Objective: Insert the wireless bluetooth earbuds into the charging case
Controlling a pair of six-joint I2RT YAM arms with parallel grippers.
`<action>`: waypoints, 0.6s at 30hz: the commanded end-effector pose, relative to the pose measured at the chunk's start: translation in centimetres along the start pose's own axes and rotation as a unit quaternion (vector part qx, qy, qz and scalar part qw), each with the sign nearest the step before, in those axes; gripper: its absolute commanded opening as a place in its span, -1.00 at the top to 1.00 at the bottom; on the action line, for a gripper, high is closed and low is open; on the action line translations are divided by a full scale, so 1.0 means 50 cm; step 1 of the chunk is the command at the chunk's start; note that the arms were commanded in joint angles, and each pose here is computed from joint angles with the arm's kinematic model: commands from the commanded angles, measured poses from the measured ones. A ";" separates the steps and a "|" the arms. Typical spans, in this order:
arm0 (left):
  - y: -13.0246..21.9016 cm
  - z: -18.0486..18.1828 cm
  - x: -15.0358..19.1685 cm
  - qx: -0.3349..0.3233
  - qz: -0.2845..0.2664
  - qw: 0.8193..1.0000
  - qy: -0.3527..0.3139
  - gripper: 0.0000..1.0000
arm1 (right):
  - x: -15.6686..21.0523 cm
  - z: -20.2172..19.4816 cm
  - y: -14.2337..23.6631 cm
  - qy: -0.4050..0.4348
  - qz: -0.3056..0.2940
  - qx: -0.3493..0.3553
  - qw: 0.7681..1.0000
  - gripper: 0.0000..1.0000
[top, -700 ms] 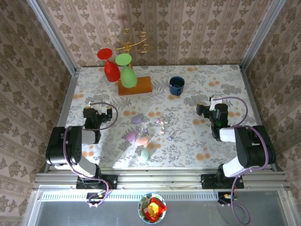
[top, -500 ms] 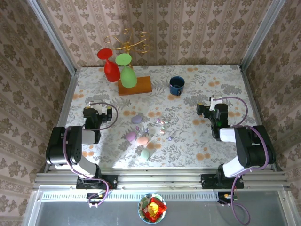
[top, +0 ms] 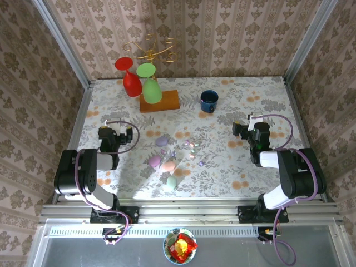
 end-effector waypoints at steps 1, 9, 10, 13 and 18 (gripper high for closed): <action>-0.005 -0.002 -0.024 0.005 -0.021 1.000 0.007 -1.00 | -0.002 -0.003 0.000 -0.004 -0.009 0.012 1.000 -1.00; 0.045 -0.037 -0.066 0.002 -0.048 0.998 -0.035 -1.00 | -0.038 -0.004 0.023 0.003 -0.004 -0.004 1.000 -1.00; 0.055 -0.047 -0.074 0.005 -0.048 0.998 -0.044 -1.00 | -0.038 -0.003 0.026 0.004 0.002 -0.007 1.000 -1.00; 0.085 -0.066 -0.099 -0.001 -0.045 0.998 -0.045 -1.00 | -0.071 -0.007 0.051 -0.001 0.000 -0.001 1.000 -1.00; 0.149 -0.134 -0.130 0.031 -0.024 0.998 -0.055 -1.00 | -0.107 0.007 0.090 -0.037 -0.008 -0.013 0.999 -1.00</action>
Point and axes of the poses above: each hand's point on the last joint's axis, 136 mm out from that joint toward the fingers, its own y axis back along the fingers, its own z axis along the line the jaws close on, x = y × z, the point moved 6 cm from there along y, back along the fingers, and after that the axes turned 14 degrees about y, right-handed, at the moved point
